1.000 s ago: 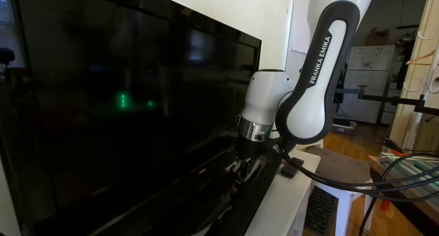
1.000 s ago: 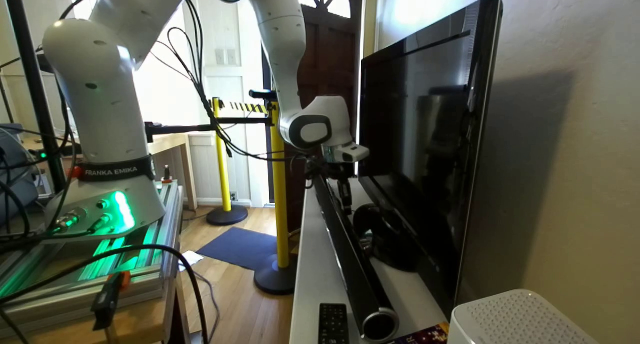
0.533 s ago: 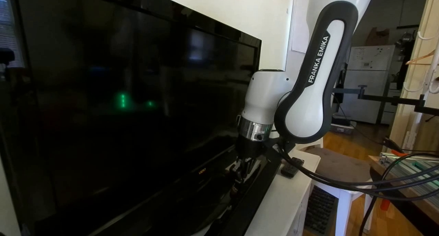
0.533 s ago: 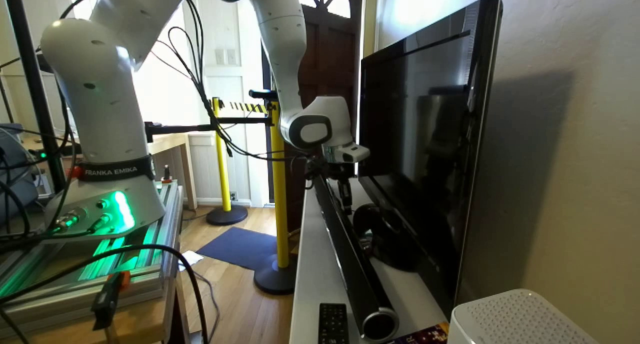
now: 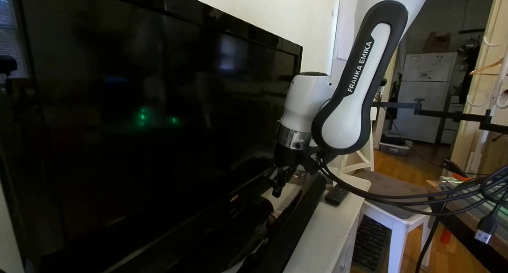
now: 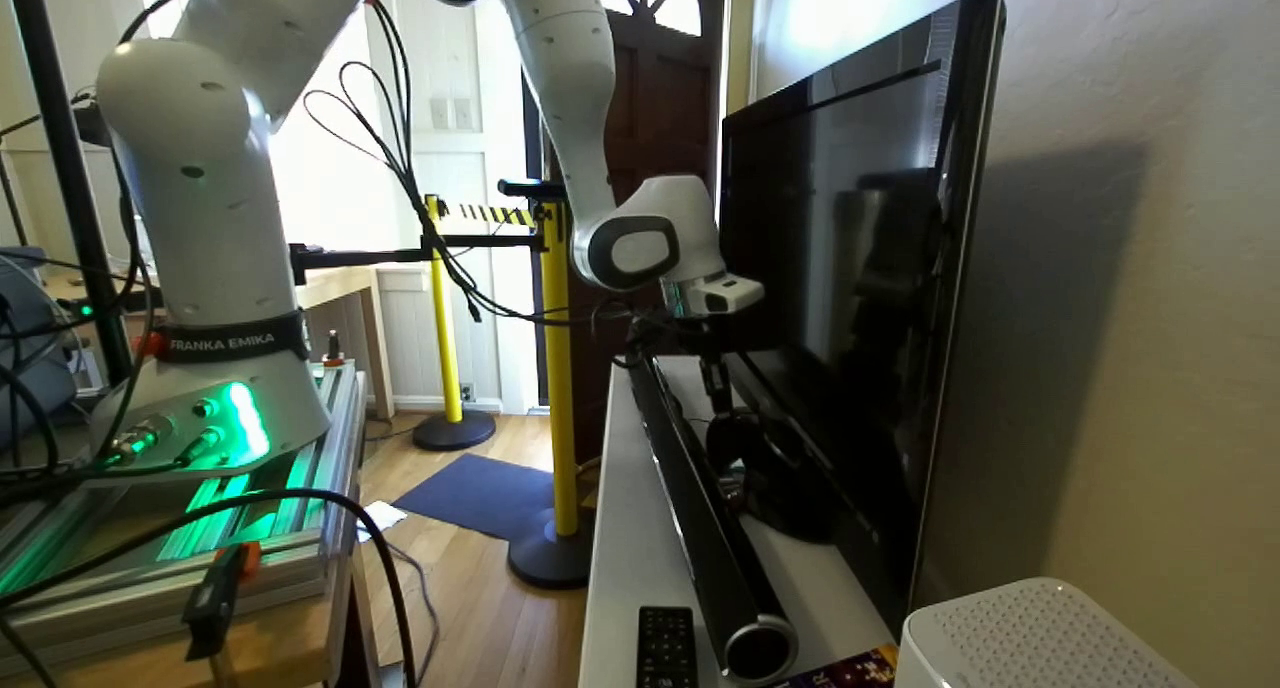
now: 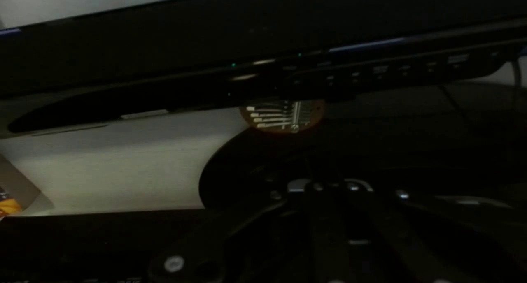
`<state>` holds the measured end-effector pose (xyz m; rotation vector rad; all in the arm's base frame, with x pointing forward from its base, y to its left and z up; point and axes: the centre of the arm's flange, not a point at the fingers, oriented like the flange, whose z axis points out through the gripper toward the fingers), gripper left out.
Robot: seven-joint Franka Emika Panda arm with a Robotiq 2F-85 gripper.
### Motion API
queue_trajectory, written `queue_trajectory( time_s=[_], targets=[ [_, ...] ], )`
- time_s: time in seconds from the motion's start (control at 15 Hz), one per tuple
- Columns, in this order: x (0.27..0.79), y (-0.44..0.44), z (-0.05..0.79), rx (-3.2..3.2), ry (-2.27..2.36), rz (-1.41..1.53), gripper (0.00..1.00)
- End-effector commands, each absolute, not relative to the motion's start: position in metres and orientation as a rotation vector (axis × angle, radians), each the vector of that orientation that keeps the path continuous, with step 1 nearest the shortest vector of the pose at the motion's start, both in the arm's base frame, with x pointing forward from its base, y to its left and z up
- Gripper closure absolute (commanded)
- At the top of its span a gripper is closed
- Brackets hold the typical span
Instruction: Press the button on the decoder
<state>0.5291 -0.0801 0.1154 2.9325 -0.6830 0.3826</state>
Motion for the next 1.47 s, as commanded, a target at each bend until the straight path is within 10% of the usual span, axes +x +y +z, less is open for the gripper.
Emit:
queue_trajectory(
  time_s=[0.0,0.07,0.87,1.4],
  targets=[
    [0.527,-0.081,0.150,2.925,-0.698,0.353,1.00],
    [0.526,-0.082,0.163,2.940,-0.719,0.325,0.74],
    [0.502,-0.070,0.321,3.138,-0.646,0.069,0.00],
    [0.500,-0.060,0.327,3.123,-0.625,0.072,0.00]
  ],
)
